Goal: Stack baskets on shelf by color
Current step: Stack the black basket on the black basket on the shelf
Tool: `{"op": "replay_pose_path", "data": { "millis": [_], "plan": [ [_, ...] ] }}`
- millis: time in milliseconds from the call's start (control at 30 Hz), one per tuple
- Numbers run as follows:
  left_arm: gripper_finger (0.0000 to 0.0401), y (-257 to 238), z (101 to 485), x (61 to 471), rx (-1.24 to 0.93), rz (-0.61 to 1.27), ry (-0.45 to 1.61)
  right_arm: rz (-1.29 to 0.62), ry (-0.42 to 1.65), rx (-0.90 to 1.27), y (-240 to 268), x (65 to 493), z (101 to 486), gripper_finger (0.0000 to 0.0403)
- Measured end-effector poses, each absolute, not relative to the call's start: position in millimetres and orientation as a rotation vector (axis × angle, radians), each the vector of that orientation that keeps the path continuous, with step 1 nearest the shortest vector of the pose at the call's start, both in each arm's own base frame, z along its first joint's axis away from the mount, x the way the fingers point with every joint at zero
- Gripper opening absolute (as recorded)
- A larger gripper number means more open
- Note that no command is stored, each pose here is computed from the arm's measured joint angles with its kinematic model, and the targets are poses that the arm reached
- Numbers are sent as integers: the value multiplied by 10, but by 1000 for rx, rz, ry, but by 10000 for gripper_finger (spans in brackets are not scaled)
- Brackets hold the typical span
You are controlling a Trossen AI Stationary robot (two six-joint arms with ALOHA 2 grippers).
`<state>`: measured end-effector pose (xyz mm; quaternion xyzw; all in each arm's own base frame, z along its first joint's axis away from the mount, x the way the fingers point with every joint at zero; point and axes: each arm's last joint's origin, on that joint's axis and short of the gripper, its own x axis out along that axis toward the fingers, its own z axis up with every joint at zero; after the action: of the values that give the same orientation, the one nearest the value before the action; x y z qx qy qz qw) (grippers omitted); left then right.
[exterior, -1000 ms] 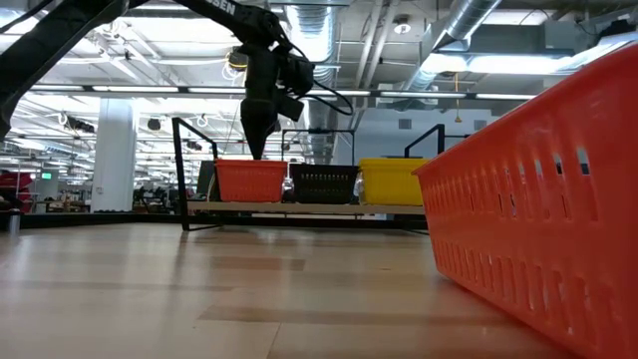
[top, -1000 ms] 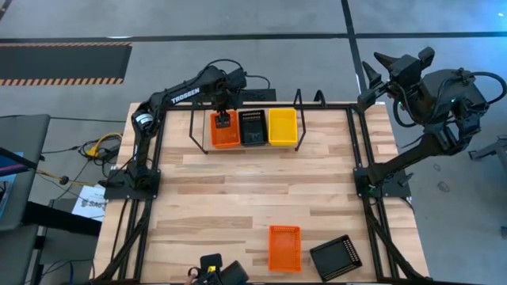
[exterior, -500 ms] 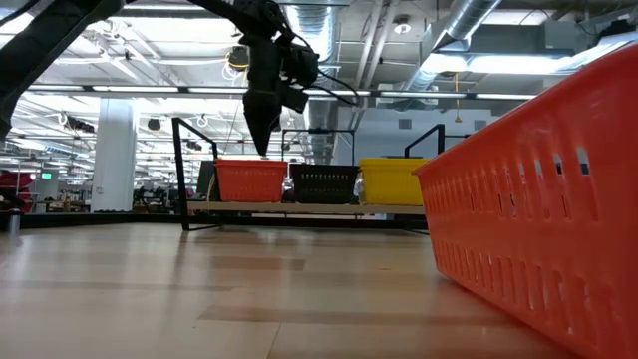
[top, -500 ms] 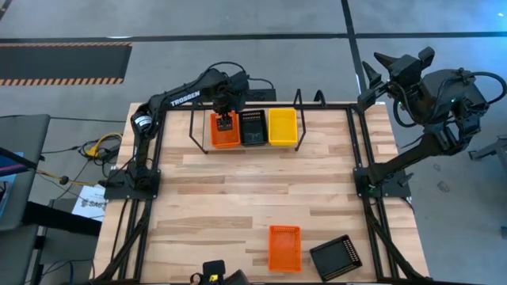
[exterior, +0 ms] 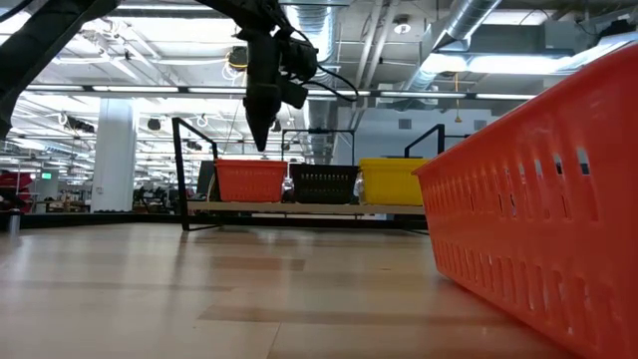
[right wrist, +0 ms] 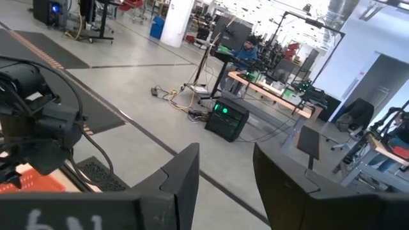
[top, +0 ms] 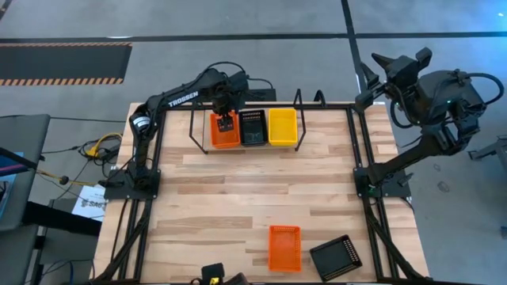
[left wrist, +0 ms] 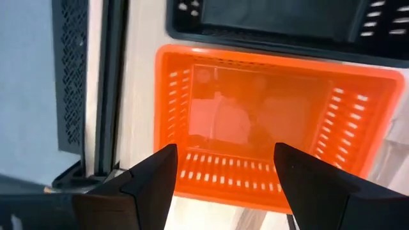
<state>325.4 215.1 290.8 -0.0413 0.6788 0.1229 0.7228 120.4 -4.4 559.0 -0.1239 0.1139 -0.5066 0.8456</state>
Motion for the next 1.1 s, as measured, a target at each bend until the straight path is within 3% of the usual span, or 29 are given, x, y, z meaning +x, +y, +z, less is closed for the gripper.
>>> {"op": "replay_pose_path", "data": {
  "millis": [333,767,1100],
  "plan": [
    [247,2149,2896,3393,-84,209,1374,-1063,267,-300,-34,1248,5579,169],
    [247,1634,3065,3932,-449,-338,854,-982,278,-316,-26,1254,5577,175],
    [247,1179,3296,4160,-352,-393,723,-928,291,-330,-24,1236,5568,175]
  ]
}}
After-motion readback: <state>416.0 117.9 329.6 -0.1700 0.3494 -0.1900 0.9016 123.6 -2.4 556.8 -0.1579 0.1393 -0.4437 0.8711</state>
